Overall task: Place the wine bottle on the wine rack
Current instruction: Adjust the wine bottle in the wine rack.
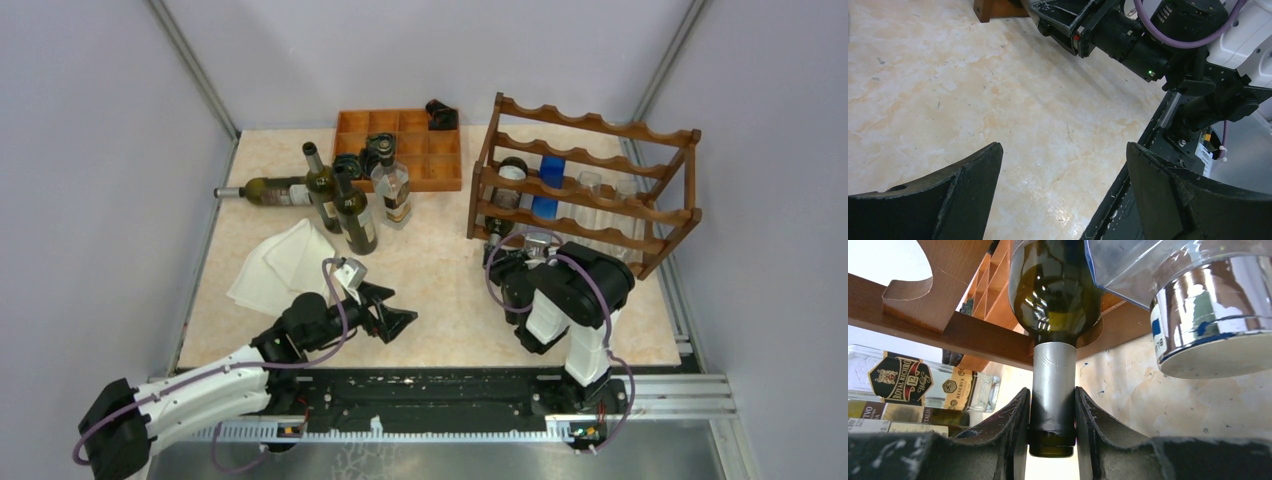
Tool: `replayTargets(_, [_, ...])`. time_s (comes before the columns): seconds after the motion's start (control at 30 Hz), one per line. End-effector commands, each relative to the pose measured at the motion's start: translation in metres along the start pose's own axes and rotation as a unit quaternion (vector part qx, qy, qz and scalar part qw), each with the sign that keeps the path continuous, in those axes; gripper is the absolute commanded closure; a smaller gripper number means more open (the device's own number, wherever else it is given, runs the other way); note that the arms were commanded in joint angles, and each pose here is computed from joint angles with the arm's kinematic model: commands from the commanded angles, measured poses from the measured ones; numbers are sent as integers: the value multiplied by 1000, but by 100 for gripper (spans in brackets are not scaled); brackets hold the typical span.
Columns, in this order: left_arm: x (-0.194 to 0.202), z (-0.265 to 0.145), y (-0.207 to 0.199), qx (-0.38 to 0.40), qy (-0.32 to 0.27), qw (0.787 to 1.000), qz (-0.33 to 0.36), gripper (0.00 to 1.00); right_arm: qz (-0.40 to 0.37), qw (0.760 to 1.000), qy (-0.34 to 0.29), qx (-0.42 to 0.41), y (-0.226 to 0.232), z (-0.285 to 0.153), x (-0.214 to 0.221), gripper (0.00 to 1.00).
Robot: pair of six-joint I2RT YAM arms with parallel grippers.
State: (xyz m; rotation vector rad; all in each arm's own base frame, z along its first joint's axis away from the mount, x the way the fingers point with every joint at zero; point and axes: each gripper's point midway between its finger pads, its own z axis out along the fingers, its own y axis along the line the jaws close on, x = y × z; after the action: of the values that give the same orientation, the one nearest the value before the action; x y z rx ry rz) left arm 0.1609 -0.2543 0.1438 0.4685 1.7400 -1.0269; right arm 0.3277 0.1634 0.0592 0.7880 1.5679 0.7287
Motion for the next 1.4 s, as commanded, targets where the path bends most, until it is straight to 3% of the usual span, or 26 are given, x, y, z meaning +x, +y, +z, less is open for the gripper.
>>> replayTargets(0.0, [-19, 4, -7, 10, -25, 1000, 9, 2, 32, 995, -50, -78, 47, 2, -26, 100])
replayTargets(1.37, [-19, 11, -9, 13, -12, 1000, 16, 2, -23, 991, -125, -53, 52, 25, -44, 100])
